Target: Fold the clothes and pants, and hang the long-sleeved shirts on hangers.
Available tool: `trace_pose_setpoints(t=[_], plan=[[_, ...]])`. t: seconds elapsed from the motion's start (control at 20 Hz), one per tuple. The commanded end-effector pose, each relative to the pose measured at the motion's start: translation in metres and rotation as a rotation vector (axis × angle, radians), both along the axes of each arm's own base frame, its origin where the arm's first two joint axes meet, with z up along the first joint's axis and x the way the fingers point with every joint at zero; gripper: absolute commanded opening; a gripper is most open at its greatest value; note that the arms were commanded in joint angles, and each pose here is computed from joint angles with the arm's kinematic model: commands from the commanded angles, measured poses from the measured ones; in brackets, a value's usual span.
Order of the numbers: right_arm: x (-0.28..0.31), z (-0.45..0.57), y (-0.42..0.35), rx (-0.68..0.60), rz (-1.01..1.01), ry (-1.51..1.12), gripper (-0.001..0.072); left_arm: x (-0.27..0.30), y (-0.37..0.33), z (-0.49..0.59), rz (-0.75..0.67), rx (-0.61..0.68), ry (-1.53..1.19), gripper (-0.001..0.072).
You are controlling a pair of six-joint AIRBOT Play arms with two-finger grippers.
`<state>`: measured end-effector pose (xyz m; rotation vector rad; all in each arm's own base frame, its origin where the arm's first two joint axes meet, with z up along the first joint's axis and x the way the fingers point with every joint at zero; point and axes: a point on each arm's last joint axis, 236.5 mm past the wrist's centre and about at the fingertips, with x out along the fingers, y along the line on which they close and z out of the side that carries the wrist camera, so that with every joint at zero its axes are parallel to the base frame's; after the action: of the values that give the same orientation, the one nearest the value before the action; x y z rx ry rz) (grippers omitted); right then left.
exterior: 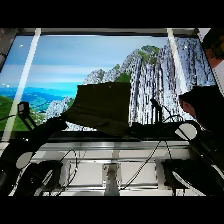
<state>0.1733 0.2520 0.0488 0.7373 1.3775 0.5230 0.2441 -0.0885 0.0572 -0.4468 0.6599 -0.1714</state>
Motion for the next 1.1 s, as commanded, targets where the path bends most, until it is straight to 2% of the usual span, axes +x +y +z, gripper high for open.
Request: trace_pose_setpoints(t=[0.0, 0.25, 0.45, 0.65, 1.05], plan=[[0.016, 0.014, 0.004, 0.018, -0.051, -0.043, 0.0012, 0.000, 0.006, 0.012, 0.039, -0.035, -0.043, 0.0015], [0.083, 0.021, 0.021, -0.071, -0.023, -0.169, 0.0012, 0.056, -0.019, 0.018, 0.065, -0.175, -0.122, 0.0016], [0.163, 0.022, 0.016, -0.131, -0.098, -0.231, 0.0012, 0.101, -0.024, 0.020, 0.166, -0.340, -0.188, 0.0017], [0.224, 0.019, -0.012, -0.150, -0.202, -0.249, 0.0013, 0.133, -0.029, 0.027, 0.181, -0.347, -0.221, 0.0017], [0.275, -0.029, -0.020, -0.164, -0.324, -0.252, 0.0012, 0.181, -0.039, -0.017, 0.240, -0.370, -0.147, 0.0018]])
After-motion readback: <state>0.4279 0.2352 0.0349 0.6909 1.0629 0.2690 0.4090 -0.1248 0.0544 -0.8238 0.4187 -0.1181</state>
